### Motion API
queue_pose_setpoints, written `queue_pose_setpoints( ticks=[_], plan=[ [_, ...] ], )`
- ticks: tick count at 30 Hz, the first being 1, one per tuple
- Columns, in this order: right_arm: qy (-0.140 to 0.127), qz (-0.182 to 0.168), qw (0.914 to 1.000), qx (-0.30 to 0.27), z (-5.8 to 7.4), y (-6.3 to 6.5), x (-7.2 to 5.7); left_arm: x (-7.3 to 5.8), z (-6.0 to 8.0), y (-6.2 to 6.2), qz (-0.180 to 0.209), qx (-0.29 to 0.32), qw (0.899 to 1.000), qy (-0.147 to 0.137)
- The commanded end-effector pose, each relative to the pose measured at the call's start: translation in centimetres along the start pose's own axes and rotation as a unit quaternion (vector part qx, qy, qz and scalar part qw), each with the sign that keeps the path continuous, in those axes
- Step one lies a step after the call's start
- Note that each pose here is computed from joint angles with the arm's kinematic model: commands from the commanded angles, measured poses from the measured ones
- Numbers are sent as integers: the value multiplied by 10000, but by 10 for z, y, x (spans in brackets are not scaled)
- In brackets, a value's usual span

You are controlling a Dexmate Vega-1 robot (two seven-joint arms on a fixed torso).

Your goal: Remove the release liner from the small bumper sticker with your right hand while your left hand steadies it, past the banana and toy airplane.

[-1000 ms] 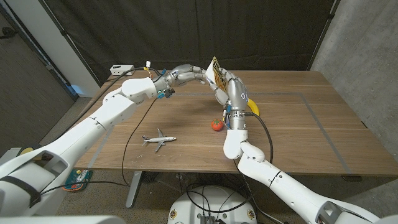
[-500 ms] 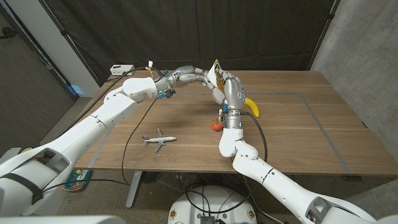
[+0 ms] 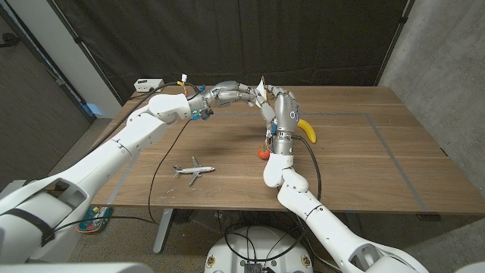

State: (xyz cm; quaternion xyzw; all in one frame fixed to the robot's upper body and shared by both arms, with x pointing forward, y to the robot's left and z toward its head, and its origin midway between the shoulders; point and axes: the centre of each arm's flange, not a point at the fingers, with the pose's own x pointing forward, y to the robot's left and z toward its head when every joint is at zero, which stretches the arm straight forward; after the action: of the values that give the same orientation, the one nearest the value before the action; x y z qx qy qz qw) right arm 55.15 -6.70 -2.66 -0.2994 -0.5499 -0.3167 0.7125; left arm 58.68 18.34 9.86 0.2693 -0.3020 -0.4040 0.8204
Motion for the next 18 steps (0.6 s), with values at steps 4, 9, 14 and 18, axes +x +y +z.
queue_pose_setpoints(
  ticks=[4,9,14,18],
  plan=[
    [71,-183,9997,114,-7,1,-7,-4,-5,2,147,-129,9998,-101],
    [64,-179,9998,89,-8,1,-7,-8,-6,4,338,-167,9992,-158],
    [52,-214,9997,87,-9,0,-7,-11,-6,3,481,-183,9985,-204],
    [46,-247,9997,30,-11,-1,-5,-14,-8,1,519,-217,9982,-224]
  ],
)
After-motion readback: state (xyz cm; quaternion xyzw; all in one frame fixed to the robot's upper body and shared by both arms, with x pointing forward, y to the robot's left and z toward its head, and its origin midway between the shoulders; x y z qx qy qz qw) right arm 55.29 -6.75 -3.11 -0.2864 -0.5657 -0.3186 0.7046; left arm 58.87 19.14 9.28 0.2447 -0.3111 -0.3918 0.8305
